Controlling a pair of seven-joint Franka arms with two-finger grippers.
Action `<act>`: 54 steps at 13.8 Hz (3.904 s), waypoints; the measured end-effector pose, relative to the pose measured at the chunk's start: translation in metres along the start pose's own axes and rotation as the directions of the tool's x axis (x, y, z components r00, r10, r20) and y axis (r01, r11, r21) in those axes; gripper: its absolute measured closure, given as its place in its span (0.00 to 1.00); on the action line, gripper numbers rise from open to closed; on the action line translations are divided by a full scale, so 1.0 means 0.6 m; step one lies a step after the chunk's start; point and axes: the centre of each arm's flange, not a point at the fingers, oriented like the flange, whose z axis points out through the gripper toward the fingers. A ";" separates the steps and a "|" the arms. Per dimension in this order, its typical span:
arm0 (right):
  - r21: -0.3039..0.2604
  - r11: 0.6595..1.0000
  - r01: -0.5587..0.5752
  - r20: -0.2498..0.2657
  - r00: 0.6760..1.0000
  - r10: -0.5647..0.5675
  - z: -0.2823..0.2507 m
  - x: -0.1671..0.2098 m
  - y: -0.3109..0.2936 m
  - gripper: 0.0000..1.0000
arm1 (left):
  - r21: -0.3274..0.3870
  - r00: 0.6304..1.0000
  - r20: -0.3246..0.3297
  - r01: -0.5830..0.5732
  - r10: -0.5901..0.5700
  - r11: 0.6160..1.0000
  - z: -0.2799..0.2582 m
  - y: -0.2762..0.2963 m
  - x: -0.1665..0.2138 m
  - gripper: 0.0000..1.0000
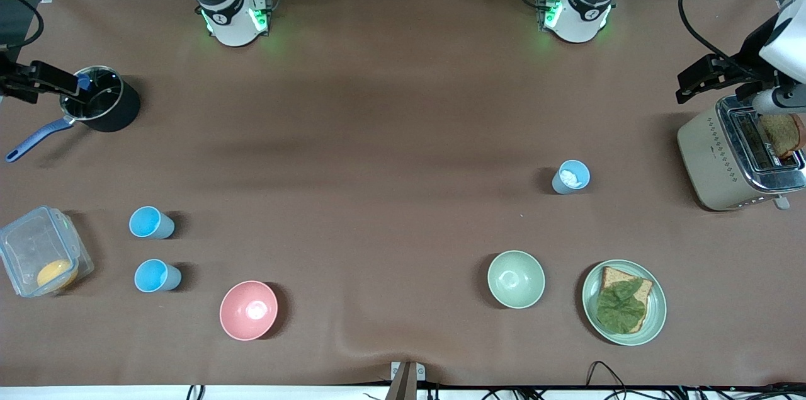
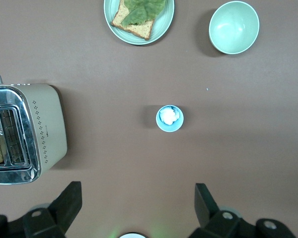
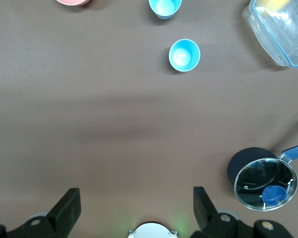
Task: Stack blue cups with both arms
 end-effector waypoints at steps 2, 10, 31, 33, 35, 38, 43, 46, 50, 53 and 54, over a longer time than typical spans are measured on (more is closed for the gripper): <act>-0.001 1.000 0.006 -0.001 1.000 -0.006 0.000 0.001 -0.004 0.00 | 0.000 1.000 -0.002 -0.010 0.010 1.000 -0.002 0.009 -0.003 0.00; -0.015 0.999 0.029 -0.007 1.000 -0.029 -0.003 0.001 -0.025 0.00 | 0.004 0.997 0.070 -0.015 0.014 1.000 0.118 0.021 0.052 0.00; -0.043 0.999 -0.002 0.139 0.990 0.008 0.491 0.255 0.135 0.00 | -0.024 0.999 0.035 -0.013 0.014 1.000 0.690 0.025 0.029 0.27; -0.035 0.996 0.085 0.128 0.989 -0.080 0.485 0.255 0.149 0.00 | -0.025 0.999 0.039 -0.023 0.024 0.999 0.692 0.034 0.025 0.52; -0.027 0.988 0.150 0.117 0.982 -0.146 0.482 0.253 0.171 0.00 | -0.028 0.999 0.038 -0.037 0.038 0.999 0.692 0.050 0.022 0.75; -0.043 0.969 0.243 0.054 0.969 -0.241 0.473 0.262 0.194 0.00 | -0.038 0.997 0.029 -0.067 0.068 0.997 0.686 0.082 0.018 0.97; -0.042 0.959 0.280 0.050 0.959 -0.277 0.495 0.264 0.206 0.00 | -0.079 1.000 -0.013 -0.001 0.000 0.997 0.626 0.211 0.009 0.97; -0.036 0.947 0.321 0.056 0.946 -0.318 0.523 0.271 0.205 0.00 | -0.127 0.992 -0.004 0.121 -0.123 0.985 0.581 0.363 -0.031 0.97; -0.033 0.938 0.345 0.058 0.938 -0.342 0.533 0.274 0.204 0.00 | -0.154 0.966 0.055 0.259 -0.253 0.954 0.579 0.581 -0.140 0.97; -0.030 0.935 0.353 0.060 0.934 -0.351 0.536 0.273 0.201 0.00 | -0.144 0.949 0.109 0.309 -0.296 0.940 0.611 0.679 -0.200 0.97; -0.028 0.933 0.359 0.063 0.932 -0.357 0.539 0.273 0.201 0.00 | -0.133 0.947 0.123 0.312 -0.297 0.941 0.627 0.695 -0.213 0.97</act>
